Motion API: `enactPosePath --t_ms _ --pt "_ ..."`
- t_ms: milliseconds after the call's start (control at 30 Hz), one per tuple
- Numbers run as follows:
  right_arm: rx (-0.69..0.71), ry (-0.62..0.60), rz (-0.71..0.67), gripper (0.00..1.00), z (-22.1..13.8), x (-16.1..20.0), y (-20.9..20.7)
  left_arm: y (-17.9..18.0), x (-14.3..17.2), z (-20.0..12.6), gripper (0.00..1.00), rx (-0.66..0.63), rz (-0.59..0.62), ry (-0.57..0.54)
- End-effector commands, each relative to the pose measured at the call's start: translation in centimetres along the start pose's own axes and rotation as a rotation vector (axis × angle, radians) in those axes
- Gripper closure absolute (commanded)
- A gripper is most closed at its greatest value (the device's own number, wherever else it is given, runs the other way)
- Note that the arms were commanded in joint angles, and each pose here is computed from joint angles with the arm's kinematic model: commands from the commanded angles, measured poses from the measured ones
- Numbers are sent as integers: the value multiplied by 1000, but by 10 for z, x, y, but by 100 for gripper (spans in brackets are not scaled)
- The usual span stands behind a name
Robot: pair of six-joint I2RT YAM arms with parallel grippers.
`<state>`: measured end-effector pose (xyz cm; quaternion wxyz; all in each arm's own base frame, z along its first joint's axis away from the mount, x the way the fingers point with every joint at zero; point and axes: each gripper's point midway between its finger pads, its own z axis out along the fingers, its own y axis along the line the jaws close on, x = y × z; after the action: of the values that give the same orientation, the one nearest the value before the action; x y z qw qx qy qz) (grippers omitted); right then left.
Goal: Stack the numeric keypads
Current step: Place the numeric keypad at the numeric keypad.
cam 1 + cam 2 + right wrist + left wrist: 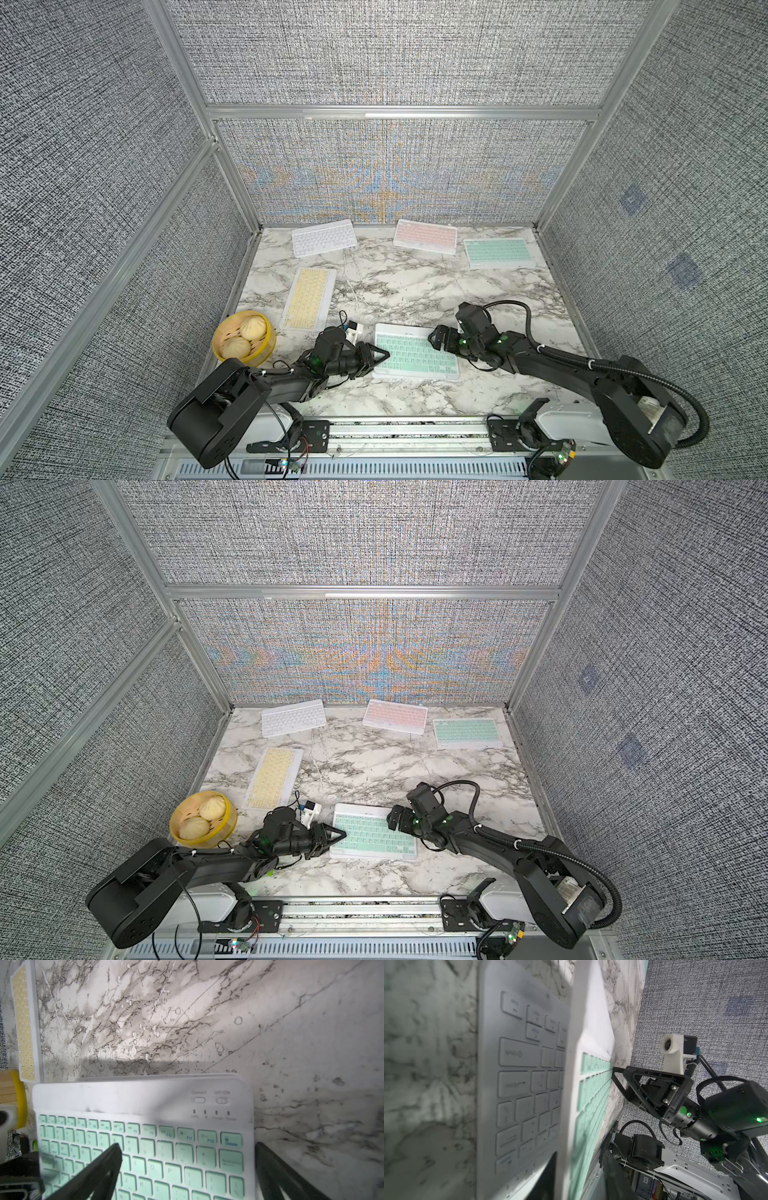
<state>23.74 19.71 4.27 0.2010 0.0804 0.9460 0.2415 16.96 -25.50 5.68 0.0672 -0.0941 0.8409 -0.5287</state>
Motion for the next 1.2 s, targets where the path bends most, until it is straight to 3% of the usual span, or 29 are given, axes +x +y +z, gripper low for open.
enactPosePath --t_ms 0,133,200,800,1000,1167 --pt "32 13 0 1 -1 3 -5 -4 -5 1 45 0 15 -15" --pt "57 16 -7 1 -2 5 -8 -3 -8 2 29 -31 23 -23" --pt "69 16 -9 1 -2 6 -10 0 -9 2 25 -50 21 -29" --pt "94 13 -23 1 3 3 -7 19 -15 -15 17 -225 -1 -120" --pt "118 11 -44 1 1 0 -5 17 -21 -31 12 -313 49 -161" --pt "138 32 -69 1 2 2 -4 4 -47 -49 5 -459 184 -247"
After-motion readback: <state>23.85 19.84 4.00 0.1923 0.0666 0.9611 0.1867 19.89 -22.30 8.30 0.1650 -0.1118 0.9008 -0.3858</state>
